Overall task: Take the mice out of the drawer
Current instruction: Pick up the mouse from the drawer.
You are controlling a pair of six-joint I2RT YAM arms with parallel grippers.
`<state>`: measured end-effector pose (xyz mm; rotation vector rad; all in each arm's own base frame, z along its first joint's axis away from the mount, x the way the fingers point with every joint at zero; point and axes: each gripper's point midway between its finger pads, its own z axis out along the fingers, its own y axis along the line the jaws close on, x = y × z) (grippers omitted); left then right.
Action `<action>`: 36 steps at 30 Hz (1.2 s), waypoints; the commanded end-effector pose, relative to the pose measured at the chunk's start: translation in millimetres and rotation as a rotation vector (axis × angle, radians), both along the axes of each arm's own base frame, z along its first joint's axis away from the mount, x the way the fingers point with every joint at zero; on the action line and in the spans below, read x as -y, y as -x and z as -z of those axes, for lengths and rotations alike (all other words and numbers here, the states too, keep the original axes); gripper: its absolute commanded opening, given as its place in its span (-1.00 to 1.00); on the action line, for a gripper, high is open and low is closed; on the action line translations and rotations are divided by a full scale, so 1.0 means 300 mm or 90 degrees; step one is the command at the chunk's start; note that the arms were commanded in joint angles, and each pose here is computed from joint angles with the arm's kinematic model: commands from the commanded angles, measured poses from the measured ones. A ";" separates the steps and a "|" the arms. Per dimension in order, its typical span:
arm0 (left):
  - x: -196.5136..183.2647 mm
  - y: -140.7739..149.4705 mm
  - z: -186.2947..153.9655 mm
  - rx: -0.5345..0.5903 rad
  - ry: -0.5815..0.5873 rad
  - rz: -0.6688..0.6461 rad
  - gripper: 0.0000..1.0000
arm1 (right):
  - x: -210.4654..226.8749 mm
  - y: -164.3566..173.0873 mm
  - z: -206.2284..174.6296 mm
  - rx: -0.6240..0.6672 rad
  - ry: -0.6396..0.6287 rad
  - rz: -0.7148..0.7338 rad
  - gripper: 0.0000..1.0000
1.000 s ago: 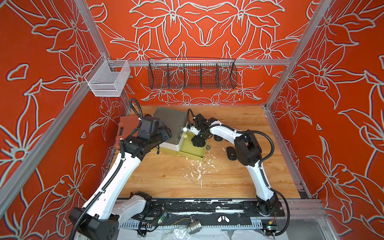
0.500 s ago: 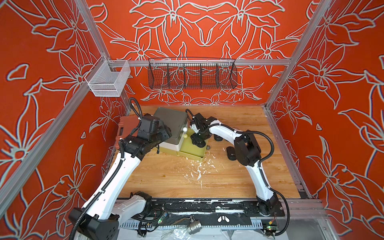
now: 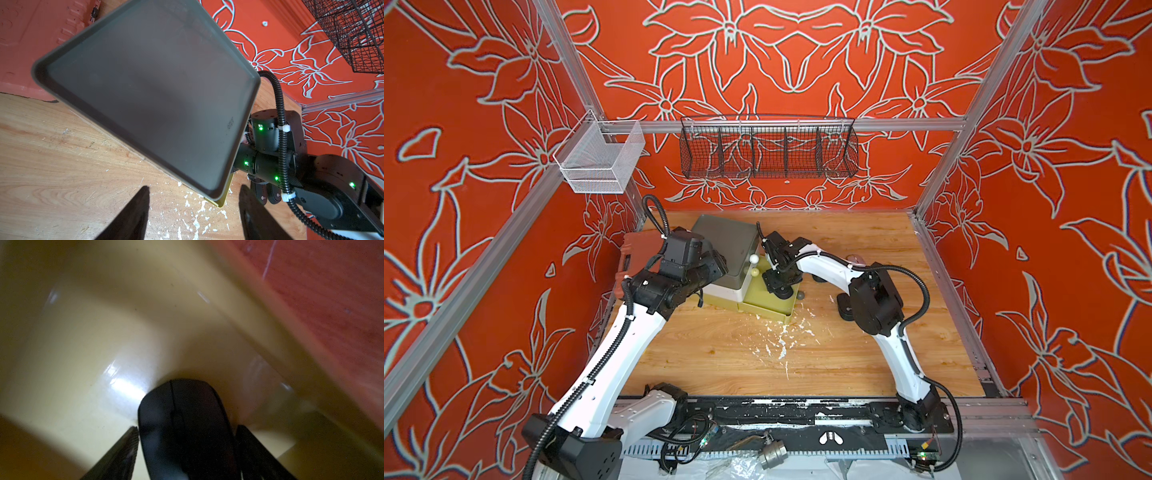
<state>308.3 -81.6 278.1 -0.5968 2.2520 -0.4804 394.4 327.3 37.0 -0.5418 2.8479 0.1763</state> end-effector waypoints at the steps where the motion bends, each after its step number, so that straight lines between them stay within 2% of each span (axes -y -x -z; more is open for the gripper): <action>1: 0.004 -0.010 -0.024 0.007 0.006 -0.001 0.32 | 0.095 0.079 0.056 -0.053 0.080 0.045 0.45; 9: 0.004 -0.005 -0.031 0.013 0.012 -0.001 0.33 | 0.093 0.060 0.021 -0.024 0.079 0.074 0.29; 15: 0.009 -0.004 -0.044 0.019 0.016 0.004 0.32 | 0.052 0.047 -0.029 -0.017 0.033 0.091 0.24; 26: 0.031 0.014 -0.063 0.015 0.009 0.046 0.32 | 0.041 0.023 -0.247 0.027 -0.053 0.127 0.23; 32: 0.086 0.021 -0.044 -0.006 0.011 0.107 0.32 | 0.140 0.030 -0.383 0.058 -0.074 0.152 0.22; 36: 0.135 0.029 -0.027 -0.019 -0.009 0.148 0.32 | 0.265 0.062 -0.395 0.065 -0.060 0.181 0.22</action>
